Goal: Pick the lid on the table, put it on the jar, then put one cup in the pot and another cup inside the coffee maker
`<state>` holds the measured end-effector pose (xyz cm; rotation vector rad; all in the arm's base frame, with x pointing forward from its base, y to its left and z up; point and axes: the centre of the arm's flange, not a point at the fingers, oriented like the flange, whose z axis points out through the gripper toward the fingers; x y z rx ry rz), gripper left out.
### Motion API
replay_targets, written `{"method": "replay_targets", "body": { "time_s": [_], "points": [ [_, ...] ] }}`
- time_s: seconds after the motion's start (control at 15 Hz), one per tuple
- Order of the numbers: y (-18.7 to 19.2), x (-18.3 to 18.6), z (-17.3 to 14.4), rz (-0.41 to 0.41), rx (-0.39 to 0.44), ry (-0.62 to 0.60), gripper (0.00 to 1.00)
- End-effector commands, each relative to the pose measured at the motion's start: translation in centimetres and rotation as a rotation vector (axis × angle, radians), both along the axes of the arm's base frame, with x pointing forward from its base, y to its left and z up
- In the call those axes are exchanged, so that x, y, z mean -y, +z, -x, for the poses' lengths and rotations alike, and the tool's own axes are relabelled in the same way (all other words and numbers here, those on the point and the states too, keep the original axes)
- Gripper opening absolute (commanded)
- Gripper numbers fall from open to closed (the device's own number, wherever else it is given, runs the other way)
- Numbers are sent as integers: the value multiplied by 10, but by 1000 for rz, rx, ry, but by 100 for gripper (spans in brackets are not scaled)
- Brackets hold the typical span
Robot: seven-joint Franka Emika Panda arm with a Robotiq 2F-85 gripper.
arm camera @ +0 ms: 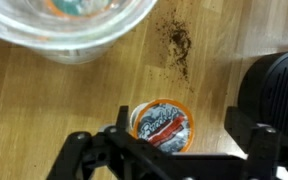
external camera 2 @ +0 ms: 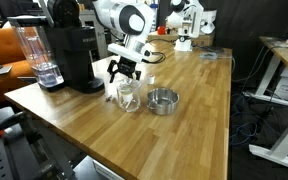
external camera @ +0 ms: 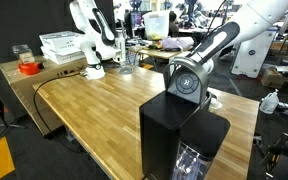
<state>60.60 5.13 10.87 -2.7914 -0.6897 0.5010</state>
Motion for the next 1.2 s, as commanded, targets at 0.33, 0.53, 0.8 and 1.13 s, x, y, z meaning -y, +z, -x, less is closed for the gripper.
{"method": "replay_targets", "body": {
  "time_s": [0.33,0.53,0.8,1.13],
  "points": [
    [8,1,-7,-7,-1,8,30],
    [11,3,-6,-3,1,5,27],
    [23,7,-8,9,26,-3,27],
    [72,35,-23,58,134,-45,27]
  ]
}}
